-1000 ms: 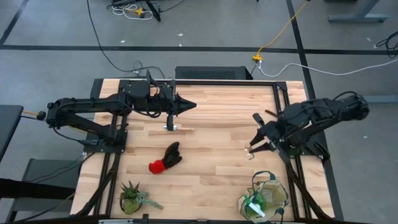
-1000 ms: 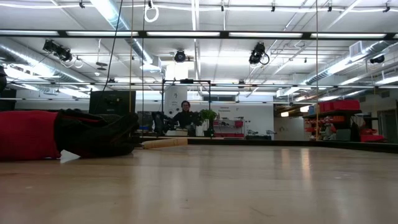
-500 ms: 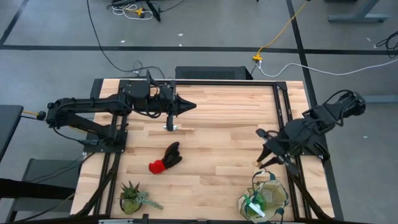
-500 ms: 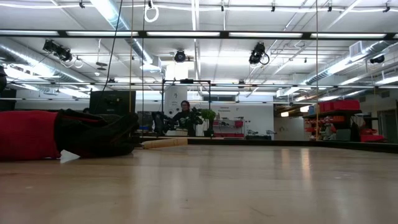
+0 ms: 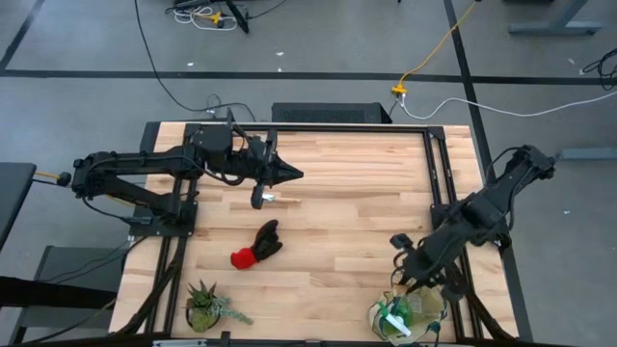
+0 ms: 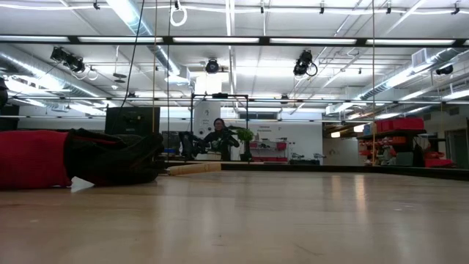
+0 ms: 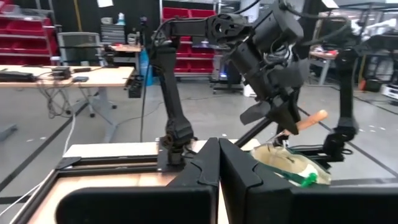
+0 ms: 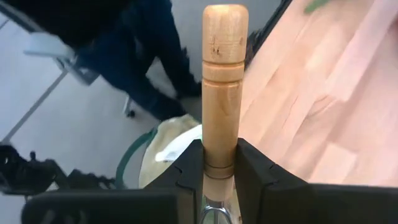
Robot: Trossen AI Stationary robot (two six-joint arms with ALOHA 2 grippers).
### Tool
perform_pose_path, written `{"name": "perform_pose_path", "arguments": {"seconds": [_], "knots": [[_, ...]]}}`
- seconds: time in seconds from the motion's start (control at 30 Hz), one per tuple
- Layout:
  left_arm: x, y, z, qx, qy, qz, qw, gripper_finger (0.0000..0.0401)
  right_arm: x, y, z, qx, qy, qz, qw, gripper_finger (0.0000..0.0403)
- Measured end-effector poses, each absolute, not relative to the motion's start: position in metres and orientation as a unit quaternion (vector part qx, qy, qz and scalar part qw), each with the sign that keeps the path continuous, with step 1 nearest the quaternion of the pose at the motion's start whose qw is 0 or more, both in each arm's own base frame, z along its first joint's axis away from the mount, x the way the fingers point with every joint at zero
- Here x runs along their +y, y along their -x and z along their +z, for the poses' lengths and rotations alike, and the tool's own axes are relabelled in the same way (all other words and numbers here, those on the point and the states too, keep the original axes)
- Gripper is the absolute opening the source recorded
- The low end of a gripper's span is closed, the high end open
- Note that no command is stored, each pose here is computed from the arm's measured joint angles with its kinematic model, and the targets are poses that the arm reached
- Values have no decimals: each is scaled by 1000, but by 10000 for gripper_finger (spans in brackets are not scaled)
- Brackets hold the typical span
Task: Pick & Place Garden tools in Gardening bag
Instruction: Put the brown hand rake into the gardening bag
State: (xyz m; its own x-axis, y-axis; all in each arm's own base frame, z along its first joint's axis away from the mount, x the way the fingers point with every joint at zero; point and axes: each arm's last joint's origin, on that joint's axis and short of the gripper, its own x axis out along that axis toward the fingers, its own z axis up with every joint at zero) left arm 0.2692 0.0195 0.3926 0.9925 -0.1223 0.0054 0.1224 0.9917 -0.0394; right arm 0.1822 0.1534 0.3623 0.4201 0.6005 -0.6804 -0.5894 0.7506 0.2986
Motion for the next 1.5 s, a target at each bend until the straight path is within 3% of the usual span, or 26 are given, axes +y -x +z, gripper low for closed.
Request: {"name": "perform_pose_path", "arguments": {"seconds": [0.3, 0.77, 1.1, 1.5], "knots": [[18, -269, 393, -1, 20, -91, 996, 8, 180, -193, 335, 482, -16, 368, 795, 60], [18, -269, 393, -1, 20, -95, 995, 10, 196, -191, 314, 546, 4, 353, 760, 55], [18, -269, 393, -1, 20, -95, 995, 9, 187, -183, 319, 518, 51, 336, 785, 54], [18, -269, 393, -1, 20, -95, 995, 10, 178, -153, 290, 446, -24, 364, 817, 53]]}}
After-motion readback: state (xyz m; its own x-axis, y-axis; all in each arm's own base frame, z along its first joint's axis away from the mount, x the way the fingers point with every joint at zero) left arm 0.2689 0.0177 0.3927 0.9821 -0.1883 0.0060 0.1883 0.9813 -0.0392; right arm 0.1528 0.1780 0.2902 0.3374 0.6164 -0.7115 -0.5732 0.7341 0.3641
